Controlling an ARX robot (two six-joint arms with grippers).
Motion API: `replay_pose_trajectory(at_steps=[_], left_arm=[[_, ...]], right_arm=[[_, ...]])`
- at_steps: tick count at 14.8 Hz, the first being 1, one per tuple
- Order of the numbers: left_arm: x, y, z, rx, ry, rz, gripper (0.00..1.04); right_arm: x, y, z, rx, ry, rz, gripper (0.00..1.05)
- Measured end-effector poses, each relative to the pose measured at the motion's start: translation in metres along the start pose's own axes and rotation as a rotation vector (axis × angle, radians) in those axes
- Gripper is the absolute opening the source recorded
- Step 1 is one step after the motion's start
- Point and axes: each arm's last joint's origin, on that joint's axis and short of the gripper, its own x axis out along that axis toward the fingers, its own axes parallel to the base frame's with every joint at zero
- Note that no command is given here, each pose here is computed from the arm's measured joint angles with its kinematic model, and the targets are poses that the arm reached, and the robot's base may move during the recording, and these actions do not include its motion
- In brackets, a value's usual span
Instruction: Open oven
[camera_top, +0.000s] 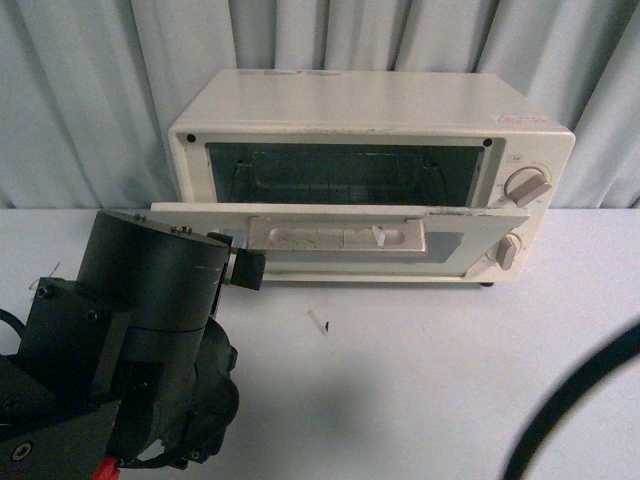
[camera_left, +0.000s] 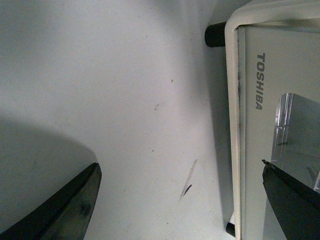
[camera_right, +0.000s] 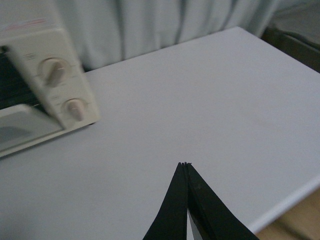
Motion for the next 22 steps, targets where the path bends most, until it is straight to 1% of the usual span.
replay_pose_trajectory(at_steps=[1, 2, 3, 4, 5, 6, 7, 8, 9, 10, 11, 19, 20, 21, 22], left_arm=[[0.0, 0.0, 0.0, 0.0, 0.0, 0.0, 0.98], [0.0, 0.0, 0.0, 0.0, 0.0, 0.001, 0.98], [0.0, 0.0, 0.0, 0.0, -0.001, 0.001, 0.98], [0.0, 0.0, 0.0, 0.0, 0.0, 0.001, 0.98], [0.0, 0.0, 0.0, 0.0, 0.002, 0.0, 0.98], [0.0, 0.0, 0.0, 0.001, 0.002, 0.002, 0.98], [0.001, -0.001, 0.003, -0.006, -0.012, -0.001, 0.98], [0.001, 0.0, 0.002, -0.004, -0.007, -0.001, 0.98], [0.0, 0.0, 0.001, -0.001, 0.0, 0.003, 0.98], [0.0, 0.0, 0.001, -0.002, -0.001, 0.001, 0.98], [0.0, 0.0, 0.001, -0.003, -0.003, 0.001, 0.98], [0.0, 0.0, 0.001, -0.002, -0.002, 0.001, 0.98], [0.0, 0.0, 0.001, -0.002, -0.002, 0.001, 0.98], [0.0, 0.0, 0.001, -0.002, -0.002, 0.001, 0.98], [0.0, 0.001, 0.002, 0.044, -0.036, -0.077, 0.98]], right_arm=[[-0.027, -0.049, -0.004, 0.154, 0.051, -0.088, 0.18], [-0.029, -0.064, -0.01, 0.221, 0.096, -0.121, 0.27], [-0.027, -0.073, -0.015, 0.239, 0.133, -0.169, 0.34], [-0.023, -0.081, -0.021, 0.27, 0.187, -0.229, 0.46], [-0.015, -0.08, -0.023, 0.39, 0.125, -0.049, 0.5], [-0.012, -0.09, -0.032, 0.429, -0.028, 0.138, 0.39], [-0.018, -0.094, -0.017, 0.344, -0.256, 0.273, 0.28], [-0.019, -0.09, -0.018, 0.17, -0.309, 0.404, 0.16], [-0.018, -0.088, -0.024, 0.026, -0.301, 0.438, 0.01], [-0.018, -0.088, -0.023, -0.034, -0.33, 0.426, 0.02], [-0.018, -0.088, -0.023, -0.056, -0.332, 0.423, 0.02], [-0.018, -0.088, -0.023, -0.079, -0.336, 0.419, 0.02], [-0.018, -0.088, -0.023, -0.08, -0.336, 0.419, 0.11], [-0.018, -0.088, -0.023, -0.08, -0.336, 0.419, 0.24], [-0.018, -0.088, -0.023, -0.08, -0.336, 0.419, 0.38]])
